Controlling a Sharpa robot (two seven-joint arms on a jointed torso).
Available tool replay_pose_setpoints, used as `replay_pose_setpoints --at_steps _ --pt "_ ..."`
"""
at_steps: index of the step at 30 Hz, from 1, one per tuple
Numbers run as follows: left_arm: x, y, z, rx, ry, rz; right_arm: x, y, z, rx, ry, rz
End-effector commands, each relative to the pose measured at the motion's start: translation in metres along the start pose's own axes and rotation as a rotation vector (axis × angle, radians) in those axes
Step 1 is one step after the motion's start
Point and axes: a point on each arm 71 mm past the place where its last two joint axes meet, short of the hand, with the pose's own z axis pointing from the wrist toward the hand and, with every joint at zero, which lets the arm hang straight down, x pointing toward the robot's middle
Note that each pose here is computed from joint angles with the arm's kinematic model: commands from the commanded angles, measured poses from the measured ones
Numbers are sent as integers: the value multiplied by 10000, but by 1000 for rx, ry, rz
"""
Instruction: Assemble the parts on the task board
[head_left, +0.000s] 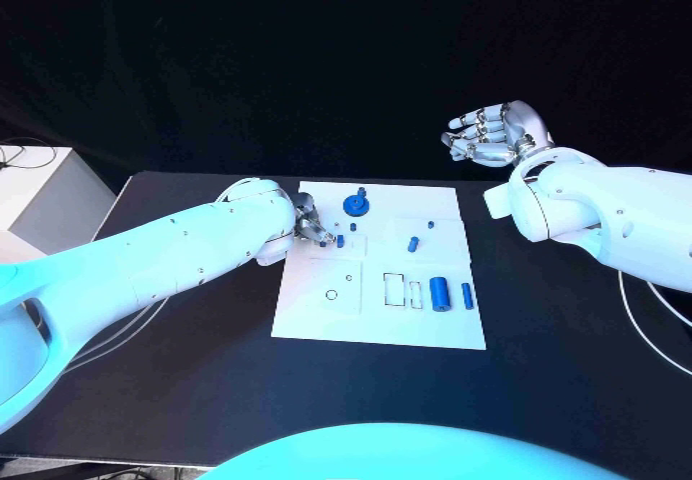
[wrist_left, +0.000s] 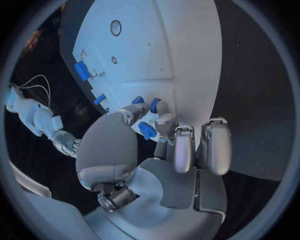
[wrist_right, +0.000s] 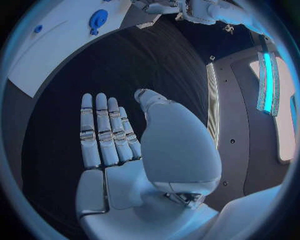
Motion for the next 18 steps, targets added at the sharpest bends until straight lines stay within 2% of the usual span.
replay_pose_setpoints --at_steps 1,9,18 --pt "84 -15 11 6 35 2 10 10 -2 -13 14 -1" --pt "75 14 10 1 31 11 8 8 -2 -12 14 -1" --pt "61 87 -11 -7 37 32 -1 2 -3 -11 13 -2"
